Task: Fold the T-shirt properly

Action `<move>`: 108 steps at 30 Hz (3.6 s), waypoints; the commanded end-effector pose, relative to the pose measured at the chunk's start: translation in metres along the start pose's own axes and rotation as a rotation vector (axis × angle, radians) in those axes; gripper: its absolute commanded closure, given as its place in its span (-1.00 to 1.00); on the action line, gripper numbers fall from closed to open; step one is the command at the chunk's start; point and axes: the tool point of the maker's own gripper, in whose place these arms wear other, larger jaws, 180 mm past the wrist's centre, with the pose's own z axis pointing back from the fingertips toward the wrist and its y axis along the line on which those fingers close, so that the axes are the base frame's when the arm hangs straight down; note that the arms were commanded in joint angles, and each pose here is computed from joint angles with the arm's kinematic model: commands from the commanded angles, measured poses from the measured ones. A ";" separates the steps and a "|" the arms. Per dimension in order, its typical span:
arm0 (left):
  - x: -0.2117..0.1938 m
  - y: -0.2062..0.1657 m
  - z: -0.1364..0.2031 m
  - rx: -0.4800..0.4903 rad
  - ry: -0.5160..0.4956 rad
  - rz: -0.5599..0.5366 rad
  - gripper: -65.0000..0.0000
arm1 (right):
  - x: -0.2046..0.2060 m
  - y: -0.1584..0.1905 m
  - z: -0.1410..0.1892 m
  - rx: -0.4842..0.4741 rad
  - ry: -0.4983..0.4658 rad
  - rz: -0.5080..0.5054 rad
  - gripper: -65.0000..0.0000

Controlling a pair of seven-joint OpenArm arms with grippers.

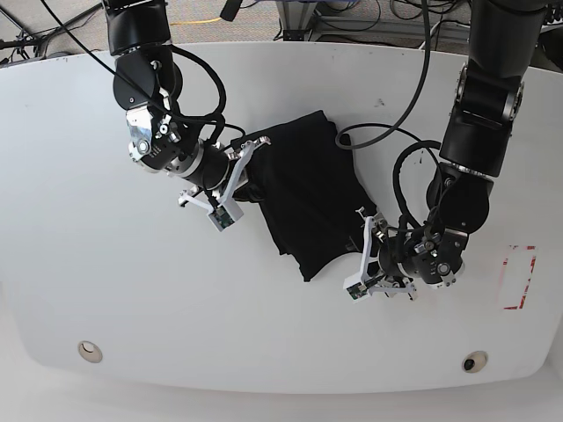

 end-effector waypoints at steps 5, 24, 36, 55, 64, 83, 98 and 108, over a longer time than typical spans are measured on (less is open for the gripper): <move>0.031 -0.028 0.025 0.034 -0.146 -0.051 -0.04 | -0.005 -0.009 -0.002 -0.010 0.008 -0.012 1.00; 0.015 -0.092 0.057 0.035 -0.258 -0.036 -0.04 | -0.048 0.064 -0.036 0.150 0.065 -0.133 1.00; 0.024 -0.063 0.062 0.175 -0.362 0.405 -0.09 | -0.020 0.049 -0.015 0.101 -0.026 -0.100 1.00; 0.005 -0.084 -0.032 0.346 -0.288 0.553 -0.32 | -0.044 -0.063 0.056 -0.219 -0.041 -0.213 1.00; -0.093 -0.048 -0.028 0.459 -0.166 0.603 -0.32 | -0.046 -0.087 0.082 -0.310 -0.069 -0.235 1.00; -0.324 0.035 0.116 0.488 0.157 0.572 -0.30 | -0.057 -0.082 0.100 -0.339 -0.051 -0.221 1.00; -0.320 0.094 0.191 0.641 0.065 0.515 -0.29 | -0.069 -0.070 0.106 -0.335 -0.029 -0.217 1.00; -0.222 0.083 0.199 0.693 -0.122 0.284 -0.29 | -0.078 -0.077 0.111 -0.456 -0.071 -0.073 1.00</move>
